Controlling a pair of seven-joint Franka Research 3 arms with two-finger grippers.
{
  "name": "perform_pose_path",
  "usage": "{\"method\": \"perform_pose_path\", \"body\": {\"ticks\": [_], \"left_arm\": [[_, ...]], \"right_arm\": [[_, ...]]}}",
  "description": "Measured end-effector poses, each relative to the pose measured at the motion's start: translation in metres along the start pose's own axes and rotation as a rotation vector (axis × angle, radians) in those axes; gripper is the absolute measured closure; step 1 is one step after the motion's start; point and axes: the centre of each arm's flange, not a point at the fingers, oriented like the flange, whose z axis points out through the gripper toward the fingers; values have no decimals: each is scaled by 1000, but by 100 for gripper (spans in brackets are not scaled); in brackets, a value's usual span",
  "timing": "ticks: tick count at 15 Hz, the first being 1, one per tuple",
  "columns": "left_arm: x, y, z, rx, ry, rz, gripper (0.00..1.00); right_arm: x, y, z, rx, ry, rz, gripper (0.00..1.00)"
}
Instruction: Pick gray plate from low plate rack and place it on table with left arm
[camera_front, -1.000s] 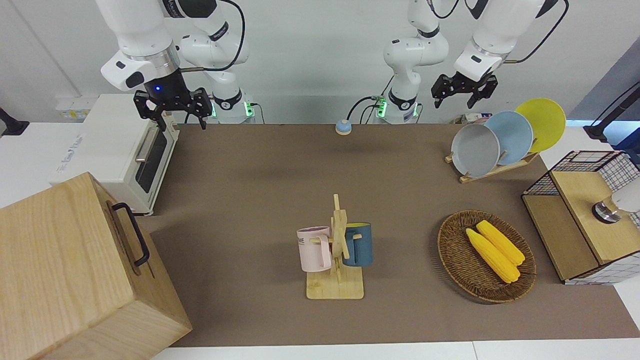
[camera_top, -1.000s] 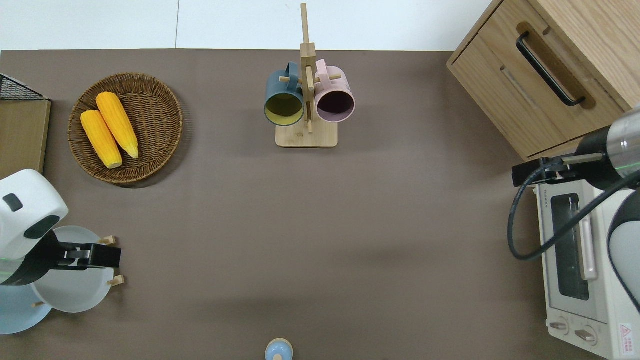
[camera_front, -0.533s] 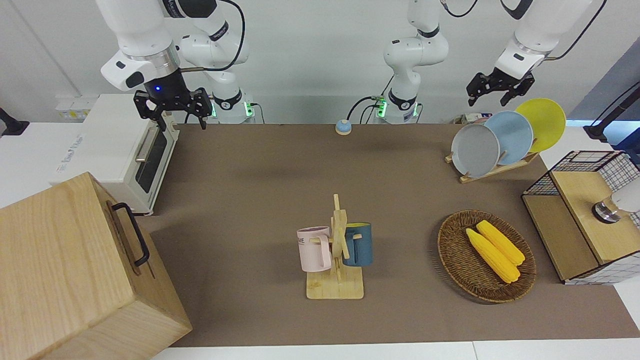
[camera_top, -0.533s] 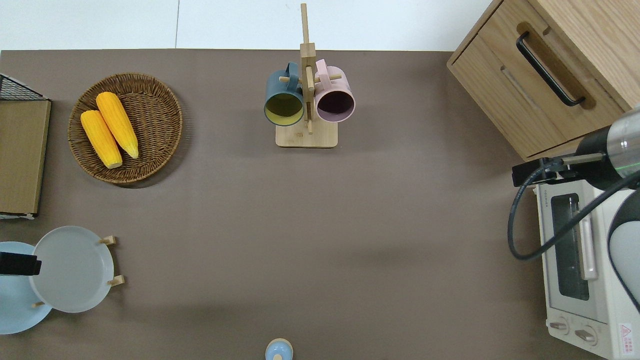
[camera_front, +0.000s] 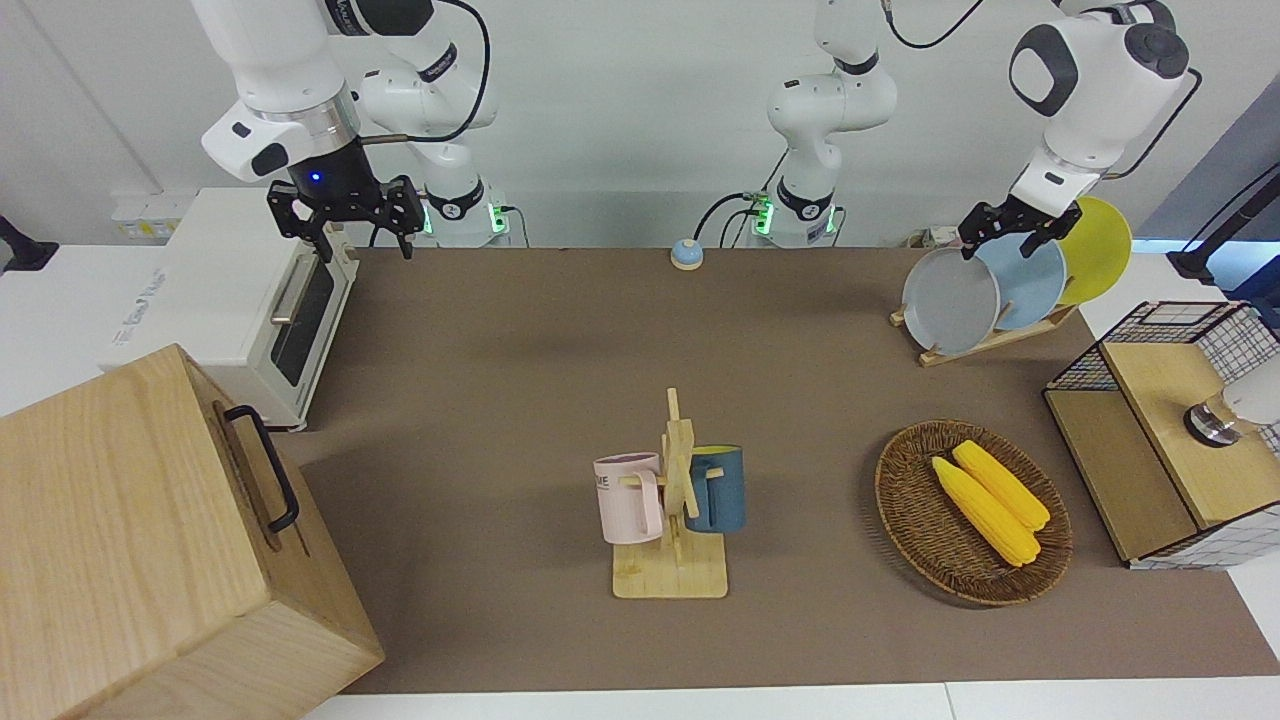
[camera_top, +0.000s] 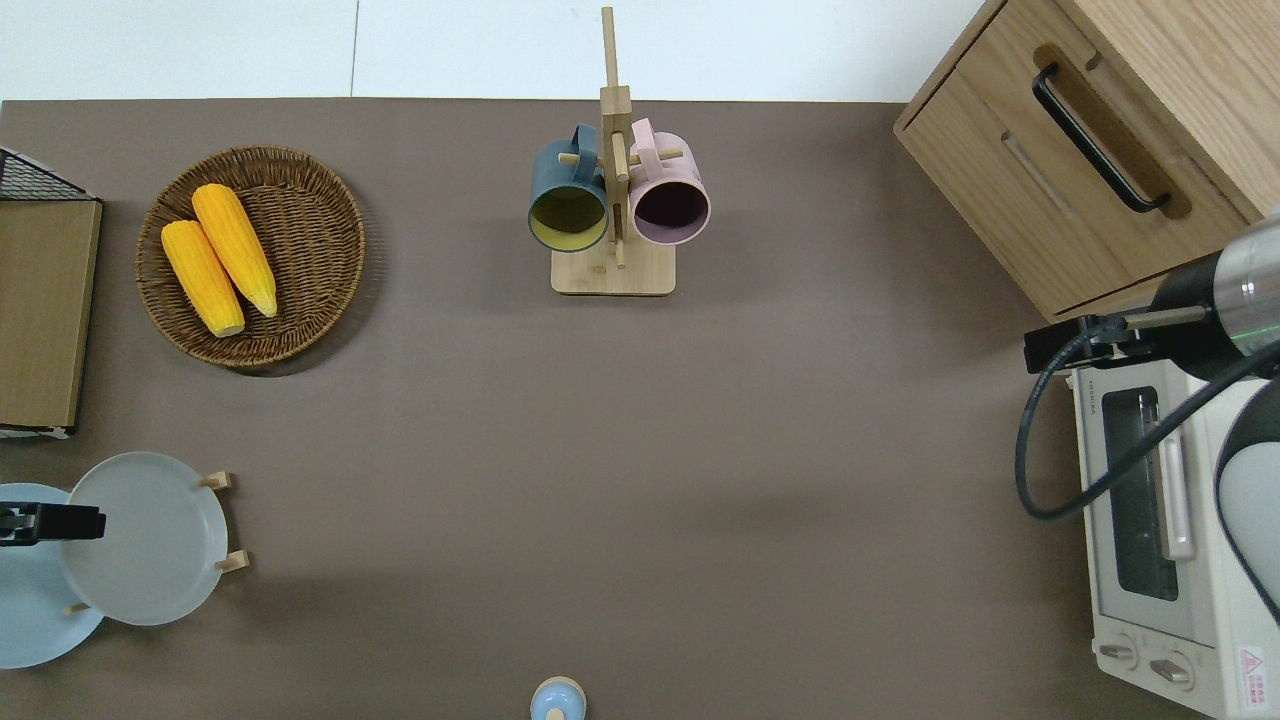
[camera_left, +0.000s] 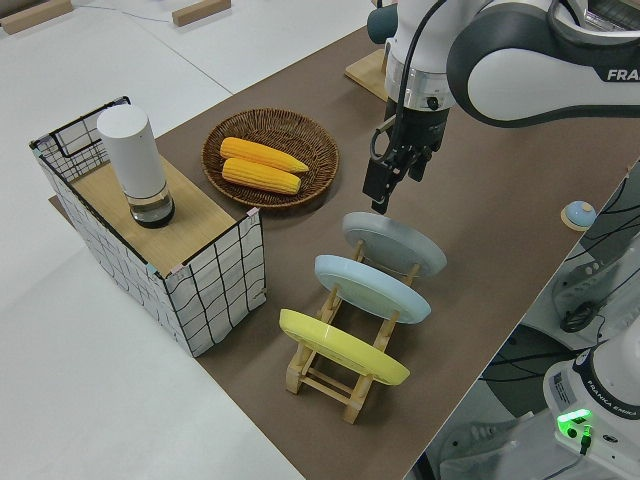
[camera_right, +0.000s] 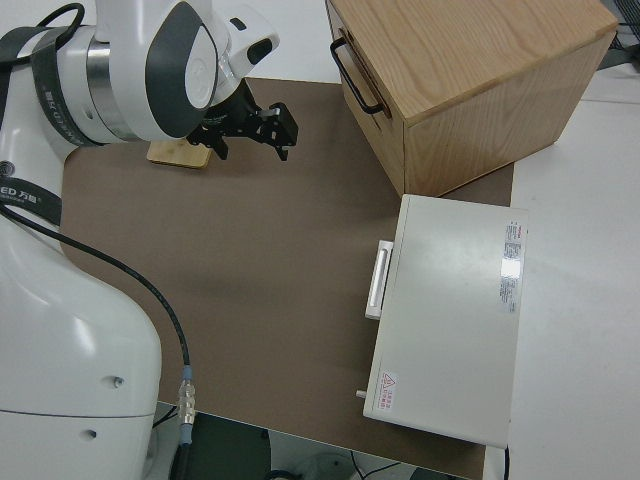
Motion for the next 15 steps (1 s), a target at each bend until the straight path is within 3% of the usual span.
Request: {"method": "perform_pose_path", "body": {"ticks": [7, 15], "left_arm": [[-1, 5, 43, -1, 6, 9, 0], [1, 5, 57, 18, 21, 19, 0]], "right_arm": [[0, 0, 0, 0, 0, 0, 1], [0, 0, 0, 0, 0, 0, 1]]}}
